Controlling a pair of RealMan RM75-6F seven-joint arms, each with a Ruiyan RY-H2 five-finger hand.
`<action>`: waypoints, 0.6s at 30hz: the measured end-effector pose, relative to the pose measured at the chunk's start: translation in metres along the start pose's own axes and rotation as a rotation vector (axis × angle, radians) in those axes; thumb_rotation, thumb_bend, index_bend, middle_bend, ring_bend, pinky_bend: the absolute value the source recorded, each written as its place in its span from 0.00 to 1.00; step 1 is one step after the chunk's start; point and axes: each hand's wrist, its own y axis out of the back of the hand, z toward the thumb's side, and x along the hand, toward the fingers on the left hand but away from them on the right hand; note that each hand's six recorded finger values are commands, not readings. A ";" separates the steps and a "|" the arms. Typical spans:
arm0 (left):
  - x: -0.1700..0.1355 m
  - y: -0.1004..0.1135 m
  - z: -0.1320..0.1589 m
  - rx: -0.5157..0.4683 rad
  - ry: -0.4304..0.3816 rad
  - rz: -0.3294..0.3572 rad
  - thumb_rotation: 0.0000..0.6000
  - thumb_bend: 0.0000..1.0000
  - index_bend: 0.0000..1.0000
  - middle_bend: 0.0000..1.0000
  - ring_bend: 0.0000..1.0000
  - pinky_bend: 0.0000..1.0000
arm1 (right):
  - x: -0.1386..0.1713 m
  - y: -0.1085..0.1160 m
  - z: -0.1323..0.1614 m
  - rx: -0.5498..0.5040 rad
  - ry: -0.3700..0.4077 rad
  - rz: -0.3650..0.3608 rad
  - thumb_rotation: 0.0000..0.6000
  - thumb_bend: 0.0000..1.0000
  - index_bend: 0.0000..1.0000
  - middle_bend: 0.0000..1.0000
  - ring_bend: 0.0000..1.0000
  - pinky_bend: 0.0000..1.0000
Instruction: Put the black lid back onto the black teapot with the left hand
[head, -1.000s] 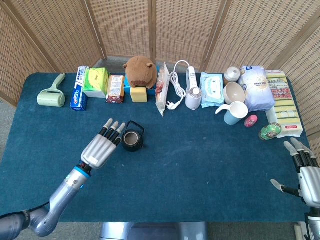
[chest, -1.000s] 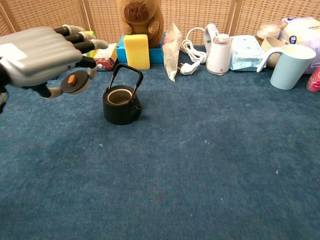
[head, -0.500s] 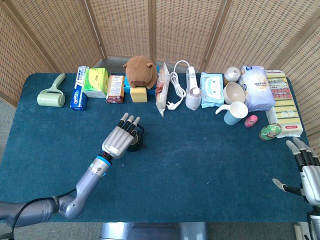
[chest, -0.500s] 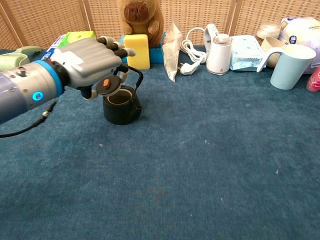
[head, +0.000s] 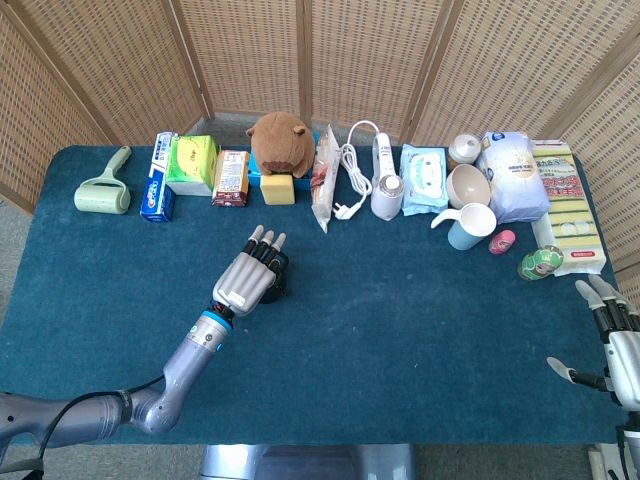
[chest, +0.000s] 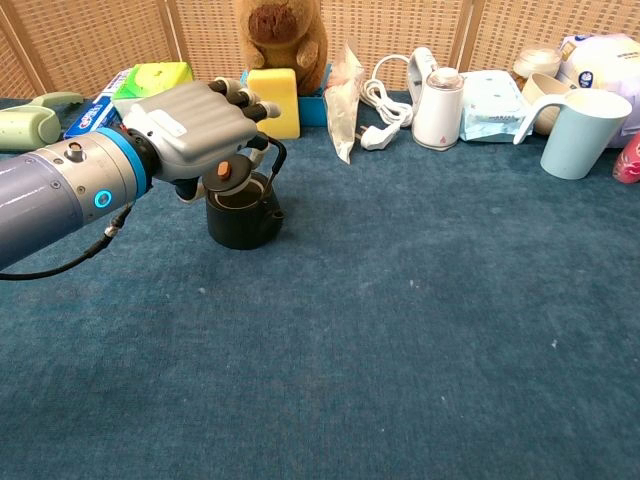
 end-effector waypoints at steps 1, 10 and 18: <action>0.000 -0.001 0.000 0.000 0.004 -0.003 1.00 0.27 0.41 0.00 0.00 0.02 | 0.000 0.000 0.001 -0.004 0.003 0.002 1.00 0.04 0.00 0.00 0.00 0.00; 0.006 -0.001 0.003 0.008 0.032 -0.009 1.00 0.27 0.41 0.00 0.00 0.02 | 0.002 0.002 0.000 -0.019 0.006 0.008 1.00 0.04 0.00 0.00 0.00 0.00; 0.009 0.000 0.004 -0.003 0.043 -0.009 1.00 0.27 0.41 0.00 0.00 0.02 | 0.002 0.002 0.000 -0.028 0.008 0.013 1.00 0.04 0.00 0.00 0.00 0.00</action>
